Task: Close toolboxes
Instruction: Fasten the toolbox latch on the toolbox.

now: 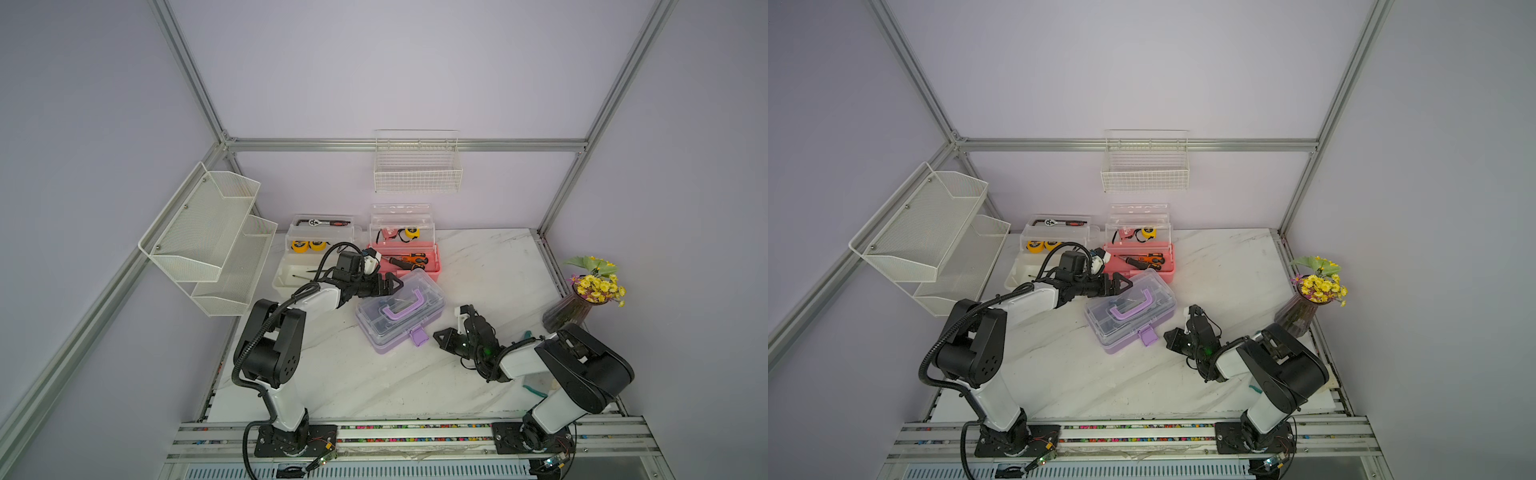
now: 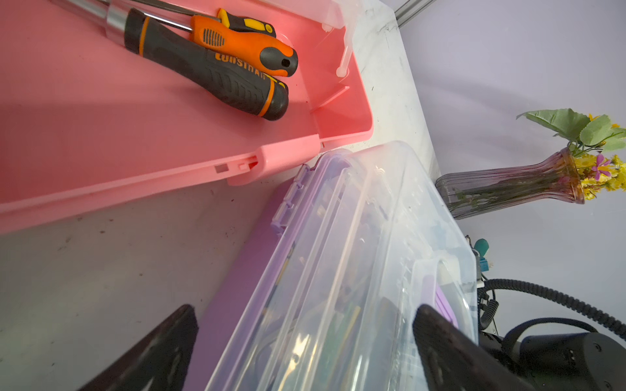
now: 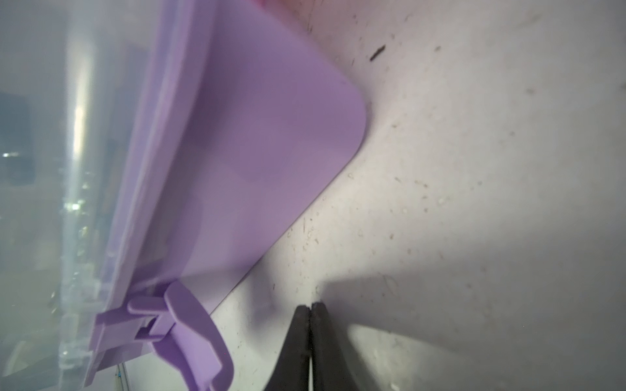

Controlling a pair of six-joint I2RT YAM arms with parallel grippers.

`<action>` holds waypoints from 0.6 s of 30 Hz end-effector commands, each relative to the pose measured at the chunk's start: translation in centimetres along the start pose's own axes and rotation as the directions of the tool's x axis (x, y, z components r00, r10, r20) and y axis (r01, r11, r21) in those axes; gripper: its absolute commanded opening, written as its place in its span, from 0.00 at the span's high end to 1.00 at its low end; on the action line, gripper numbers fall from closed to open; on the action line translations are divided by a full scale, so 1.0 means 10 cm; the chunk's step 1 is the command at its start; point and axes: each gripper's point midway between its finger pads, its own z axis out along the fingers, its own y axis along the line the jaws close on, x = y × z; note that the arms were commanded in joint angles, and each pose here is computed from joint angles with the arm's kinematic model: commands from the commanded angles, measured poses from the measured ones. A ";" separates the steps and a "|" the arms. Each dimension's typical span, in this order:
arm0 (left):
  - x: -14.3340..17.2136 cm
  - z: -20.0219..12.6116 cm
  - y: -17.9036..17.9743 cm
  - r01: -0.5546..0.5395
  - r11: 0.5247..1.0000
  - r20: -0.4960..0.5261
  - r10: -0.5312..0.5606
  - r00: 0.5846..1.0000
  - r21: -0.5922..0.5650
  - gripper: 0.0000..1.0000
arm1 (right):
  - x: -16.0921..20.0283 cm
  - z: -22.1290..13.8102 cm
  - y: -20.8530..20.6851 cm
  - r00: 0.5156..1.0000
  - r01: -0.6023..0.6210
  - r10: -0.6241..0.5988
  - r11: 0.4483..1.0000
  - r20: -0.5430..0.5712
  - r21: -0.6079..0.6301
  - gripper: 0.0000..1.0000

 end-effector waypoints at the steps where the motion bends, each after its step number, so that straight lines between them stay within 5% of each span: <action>1: 0.11 -0.08 -0.04 0.010 1.000 -0.018 -0.010 1.000 -0.010 0.00 | 0.09 -0.04 0.01 0.997 -0.071 0.070 0.997 -0.006 -0.043 0.91; 18: 0.13 -0.06 -0.01 0.015 1.000 -0.029 -0.015 0.999 -0.020 0.00 | 0.24 -0.01 0.47 0.998 0.061 -0.055 0.973 0.034 -0.220 0.92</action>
